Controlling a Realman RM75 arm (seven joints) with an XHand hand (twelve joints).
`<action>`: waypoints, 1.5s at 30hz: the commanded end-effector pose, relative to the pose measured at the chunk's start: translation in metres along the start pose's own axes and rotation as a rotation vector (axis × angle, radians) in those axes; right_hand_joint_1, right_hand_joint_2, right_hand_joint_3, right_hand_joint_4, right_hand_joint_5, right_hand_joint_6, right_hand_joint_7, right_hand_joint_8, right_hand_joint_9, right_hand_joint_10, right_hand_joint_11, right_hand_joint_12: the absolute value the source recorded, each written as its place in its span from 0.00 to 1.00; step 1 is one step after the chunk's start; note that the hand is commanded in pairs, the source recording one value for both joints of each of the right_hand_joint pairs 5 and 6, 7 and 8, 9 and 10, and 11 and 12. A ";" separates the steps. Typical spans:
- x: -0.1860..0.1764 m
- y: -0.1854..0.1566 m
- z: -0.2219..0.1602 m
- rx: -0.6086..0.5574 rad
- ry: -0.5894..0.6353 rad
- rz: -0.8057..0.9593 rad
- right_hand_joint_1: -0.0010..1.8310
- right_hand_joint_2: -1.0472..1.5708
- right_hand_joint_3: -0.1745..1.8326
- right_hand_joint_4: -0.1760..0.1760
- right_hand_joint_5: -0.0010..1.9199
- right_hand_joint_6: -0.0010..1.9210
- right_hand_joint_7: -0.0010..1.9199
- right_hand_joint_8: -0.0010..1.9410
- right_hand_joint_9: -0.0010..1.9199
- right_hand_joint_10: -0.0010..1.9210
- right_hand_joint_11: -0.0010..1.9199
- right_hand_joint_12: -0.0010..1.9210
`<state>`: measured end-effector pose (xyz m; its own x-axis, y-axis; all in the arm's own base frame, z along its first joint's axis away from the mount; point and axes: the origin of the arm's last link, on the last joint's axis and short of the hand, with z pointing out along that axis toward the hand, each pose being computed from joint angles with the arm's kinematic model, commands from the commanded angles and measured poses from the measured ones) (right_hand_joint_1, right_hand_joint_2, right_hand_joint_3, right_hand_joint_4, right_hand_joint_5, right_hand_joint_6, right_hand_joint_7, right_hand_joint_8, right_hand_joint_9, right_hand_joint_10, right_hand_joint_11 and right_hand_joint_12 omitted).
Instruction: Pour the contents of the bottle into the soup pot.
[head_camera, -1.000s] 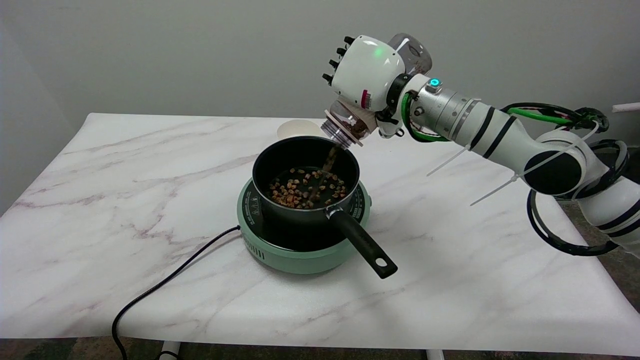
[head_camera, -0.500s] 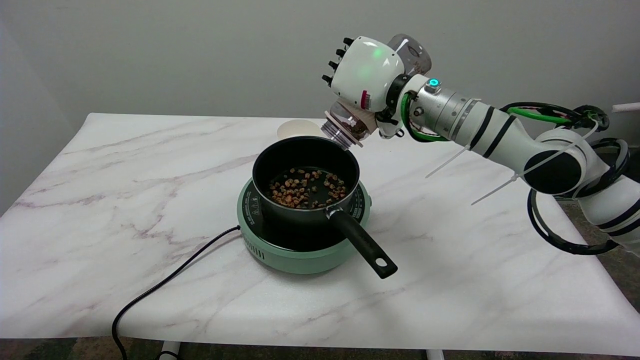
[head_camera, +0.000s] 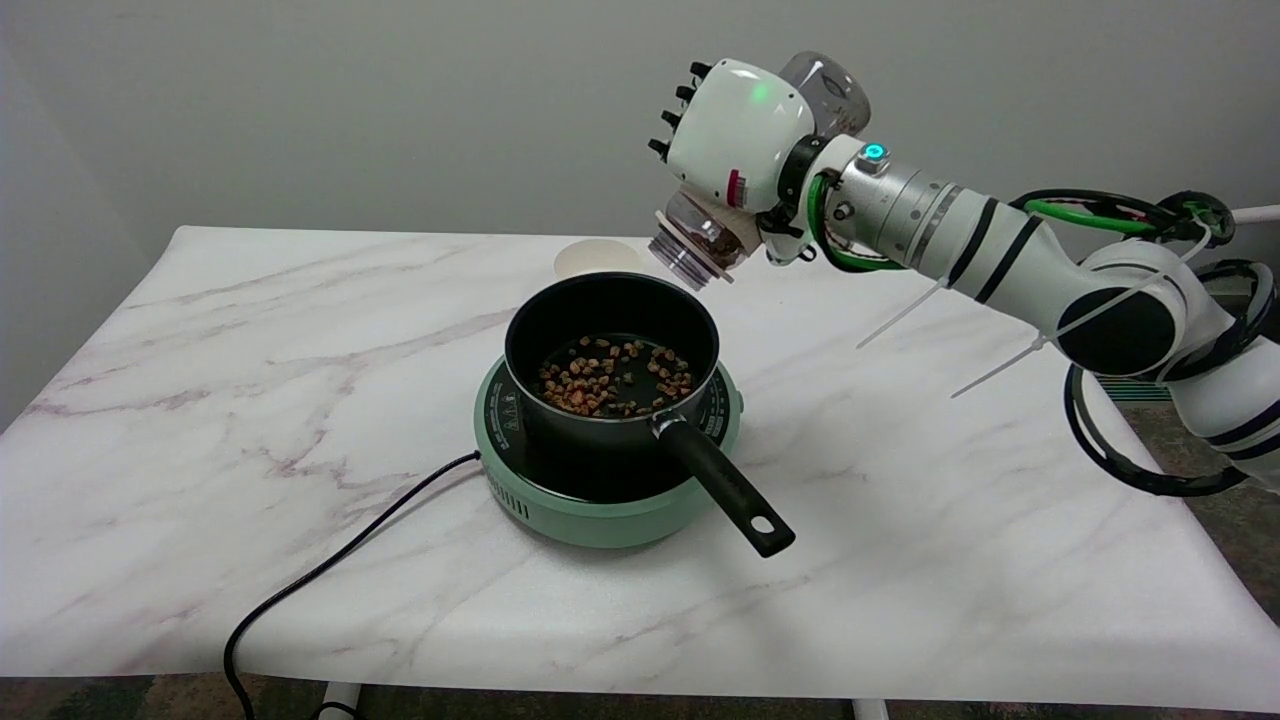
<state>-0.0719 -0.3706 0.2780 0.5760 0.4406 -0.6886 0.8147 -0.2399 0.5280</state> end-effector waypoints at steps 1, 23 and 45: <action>0.009 0.019 0.001 -0.013 0.013 -0.061 0.69 0.77 0.33 0.50 0.76 0.76 0.72 0.71 0.65 0.65 0.54 0.54; 0.029 0.024 0.012 0.012 0.069 -0.079 0.68 0.78 0.33 0.50 0.76 0.76 0.72 0.71 0.66 0.66 0.54 0.54; 0.022 0.011 0.012 0.045 0.052 -0.061 0.70 0.77 0.33 0.50 0.72 0.72 0.71 0.70 0.65 0.65 0.54 0.54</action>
<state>-0.0466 -0.3734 0.2625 0.5232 0.5045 -0.6869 0.8498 -0.2475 0.4655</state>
